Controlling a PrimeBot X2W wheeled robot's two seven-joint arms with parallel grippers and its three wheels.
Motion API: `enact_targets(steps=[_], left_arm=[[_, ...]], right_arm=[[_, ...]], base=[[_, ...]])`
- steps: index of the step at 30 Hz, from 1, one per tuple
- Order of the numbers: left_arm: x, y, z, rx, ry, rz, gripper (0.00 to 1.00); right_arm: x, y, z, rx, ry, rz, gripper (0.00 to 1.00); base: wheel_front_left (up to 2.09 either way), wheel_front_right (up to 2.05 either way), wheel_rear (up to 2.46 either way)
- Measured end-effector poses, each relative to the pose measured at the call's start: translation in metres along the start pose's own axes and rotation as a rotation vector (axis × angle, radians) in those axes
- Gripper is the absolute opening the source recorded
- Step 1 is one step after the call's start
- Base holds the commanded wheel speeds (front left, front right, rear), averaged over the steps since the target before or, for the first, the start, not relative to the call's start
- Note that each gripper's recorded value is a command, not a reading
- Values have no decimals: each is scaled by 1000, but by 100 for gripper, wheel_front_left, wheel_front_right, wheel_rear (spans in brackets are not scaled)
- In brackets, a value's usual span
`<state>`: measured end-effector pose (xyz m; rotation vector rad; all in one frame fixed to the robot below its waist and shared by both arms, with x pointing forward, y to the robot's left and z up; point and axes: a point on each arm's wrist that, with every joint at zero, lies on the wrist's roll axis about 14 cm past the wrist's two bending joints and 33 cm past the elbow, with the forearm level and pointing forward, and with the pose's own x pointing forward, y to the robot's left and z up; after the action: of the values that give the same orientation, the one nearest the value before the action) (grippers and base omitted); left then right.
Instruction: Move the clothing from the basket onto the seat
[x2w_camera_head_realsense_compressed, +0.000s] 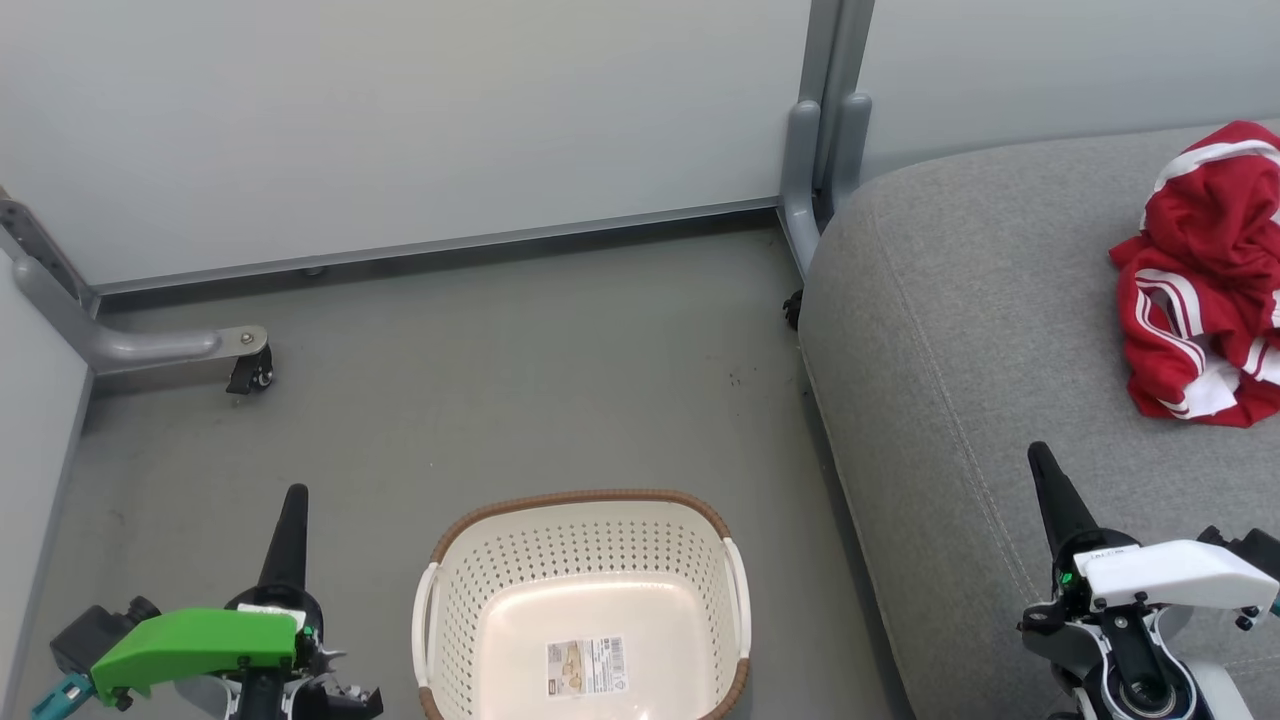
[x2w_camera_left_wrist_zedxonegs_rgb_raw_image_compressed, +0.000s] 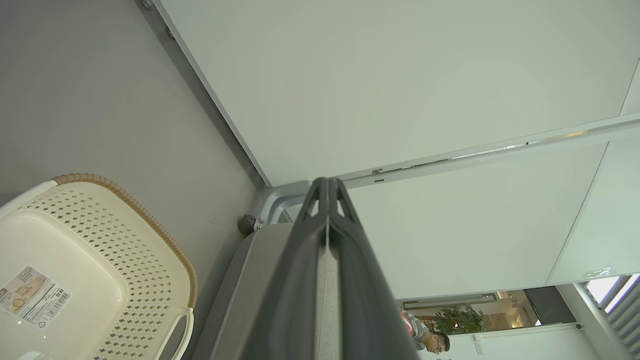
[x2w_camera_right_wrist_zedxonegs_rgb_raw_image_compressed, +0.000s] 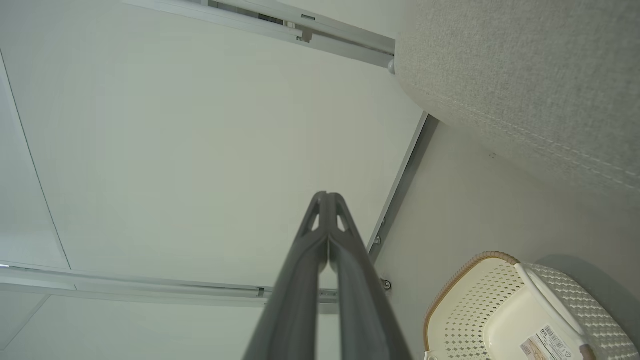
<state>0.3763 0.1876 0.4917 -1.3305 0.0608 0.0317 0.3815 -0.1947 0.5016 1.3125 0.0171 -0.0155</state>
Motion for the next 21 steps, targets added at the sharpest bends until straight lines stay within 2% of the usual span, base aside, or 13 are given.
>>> enact_targets(steps=[21], left_arm=[[6, -6, 10, -157, -11, -30, 0]], right_arm=[[4, 0, 4, 167, 0, 4, 0]], base=[[0, 0, 0]])
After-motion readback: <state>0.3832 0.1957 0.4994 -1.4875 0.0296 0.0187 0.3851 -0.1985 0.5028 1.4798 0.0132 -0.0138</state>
